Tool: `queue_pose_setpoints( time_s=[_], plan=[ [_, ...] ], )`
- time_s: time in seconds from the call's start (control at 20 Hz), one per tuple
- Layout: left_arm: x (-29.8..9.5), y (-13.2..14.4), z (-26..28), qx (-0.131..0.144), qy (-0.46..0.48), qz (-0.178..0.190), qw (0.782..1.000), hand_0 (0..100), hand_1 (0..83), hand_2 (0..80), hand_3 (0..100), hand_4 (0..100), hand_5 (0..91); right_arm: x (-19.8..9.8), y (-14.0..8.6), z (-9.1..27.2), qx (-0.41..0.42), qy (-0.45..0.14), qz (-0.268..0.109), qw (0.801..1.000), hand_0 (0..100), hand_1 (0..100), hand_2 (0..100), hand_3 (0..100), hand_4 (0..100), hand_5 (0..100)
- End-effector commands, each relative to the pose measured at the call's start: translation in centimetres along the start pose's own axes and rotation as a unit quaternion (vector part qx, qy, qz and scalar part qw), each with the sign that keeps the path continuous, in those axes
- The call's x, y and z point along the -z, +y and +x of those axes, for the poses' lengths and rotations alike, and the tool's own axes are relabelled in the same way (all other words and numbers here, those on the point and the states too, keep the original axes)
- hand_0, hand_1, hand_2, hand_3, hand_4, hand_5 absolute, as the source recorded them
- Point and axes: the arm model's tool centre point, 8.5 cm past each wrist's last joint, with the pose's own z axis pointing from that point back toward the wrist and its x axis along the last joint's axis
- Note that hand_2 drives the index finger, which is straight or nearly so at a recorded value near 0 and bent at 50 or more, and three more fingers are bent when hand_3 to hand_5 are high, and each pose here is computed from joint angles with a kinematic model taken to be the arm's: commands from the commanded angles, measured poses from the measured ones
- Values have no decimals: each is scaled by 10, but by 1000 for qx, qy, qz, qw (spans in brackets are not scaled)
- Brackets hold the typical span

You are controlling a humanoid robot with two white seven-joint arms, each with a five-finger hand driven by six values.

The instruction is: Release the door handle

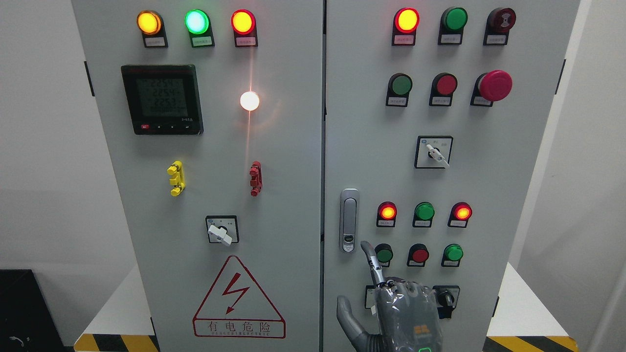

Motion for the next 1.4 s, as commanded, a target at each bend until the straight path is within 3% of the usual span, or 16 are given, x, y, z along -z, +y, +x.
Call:
queue_pose_setpoints(
  time_s=[0.0, 1.35],
  plan=[
    [-1, 1, -6, -1, 5, 1, 1000, 120, 556, 0, 0, 0, 0, 9, 19, -2, -32, -2, 20, 999, 490, 318, 0, 1000, 1000, 1000],
    [-1, 0, -6, -1, 5, 0, 1000, 120, 556, 0, 0, 0, 0, 18, 32, 1, -56, -7, 28, 998, 483, 311, 0, 1000, 1000, 1000]
  ],
)
